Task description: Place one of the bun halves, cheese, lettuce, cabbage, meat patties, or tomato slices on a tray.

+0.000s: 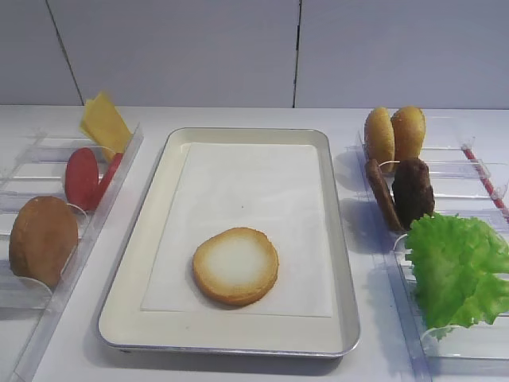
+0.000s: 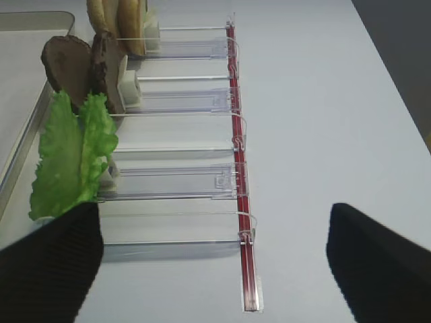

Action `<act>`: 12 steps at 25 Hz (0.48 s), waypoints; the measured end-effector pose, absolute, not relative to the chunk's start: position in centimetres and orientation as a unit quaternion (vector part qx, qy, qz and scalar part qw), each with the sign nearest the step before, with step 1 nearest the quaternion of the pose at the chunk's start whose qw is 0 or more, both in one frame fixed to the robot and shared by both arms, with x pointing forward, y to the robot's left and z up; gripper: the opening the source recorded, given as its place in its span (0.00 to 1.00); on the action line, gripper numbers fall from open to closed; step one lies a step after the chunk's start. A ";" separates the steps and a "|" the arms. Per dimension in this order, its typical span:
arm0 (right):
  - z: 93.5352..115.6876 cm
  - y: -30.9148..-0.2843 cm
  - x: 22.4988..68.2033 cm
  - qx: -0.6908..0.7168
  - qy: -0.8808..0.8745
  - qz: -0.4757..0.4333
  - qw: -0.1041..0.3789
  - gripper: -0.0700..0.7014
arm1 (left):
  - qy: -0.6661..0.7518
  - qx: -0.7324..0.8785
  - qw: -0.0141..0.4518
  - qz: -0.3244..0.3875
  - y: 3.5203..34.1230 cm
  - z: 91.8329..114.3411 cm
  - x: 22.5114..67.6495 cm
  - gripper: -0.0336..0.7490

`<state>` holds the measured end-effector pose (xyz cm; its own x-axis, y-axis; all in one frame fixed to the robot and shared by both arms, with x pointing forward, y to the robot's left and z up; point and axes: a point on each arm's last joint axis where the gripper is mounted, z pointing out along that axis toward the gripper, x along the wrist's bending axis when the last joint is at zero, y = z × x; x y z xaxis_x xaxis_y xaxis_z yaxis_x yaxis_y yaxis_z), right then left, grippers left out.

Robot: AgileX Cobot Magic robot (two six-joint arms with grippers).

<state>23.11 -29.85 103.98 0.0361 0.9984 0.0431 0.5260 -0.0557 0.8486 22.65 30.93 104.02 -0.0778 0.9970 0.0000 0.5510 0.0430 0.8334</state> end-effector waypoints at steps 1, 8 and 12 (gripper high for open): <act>104.0 -29.9 23.1 0.636 0.599 0.351 0.337 0.99 | 0.647 0.598 0.321 0.347 30.9 104.0 22.6 0.58; 104.0 -29.9 23.1 0.636 0.599 0.351 0.337 0.99 | 0.647 0.598 0.321 0.347 30.9 104.0 22.6 0.58; 104.0 -29.9 23.1 0.636 0.599 0.351 0.337 0.99 | 0.647 0.598 0.321 0.347 30.9 104.0 22.6 0.58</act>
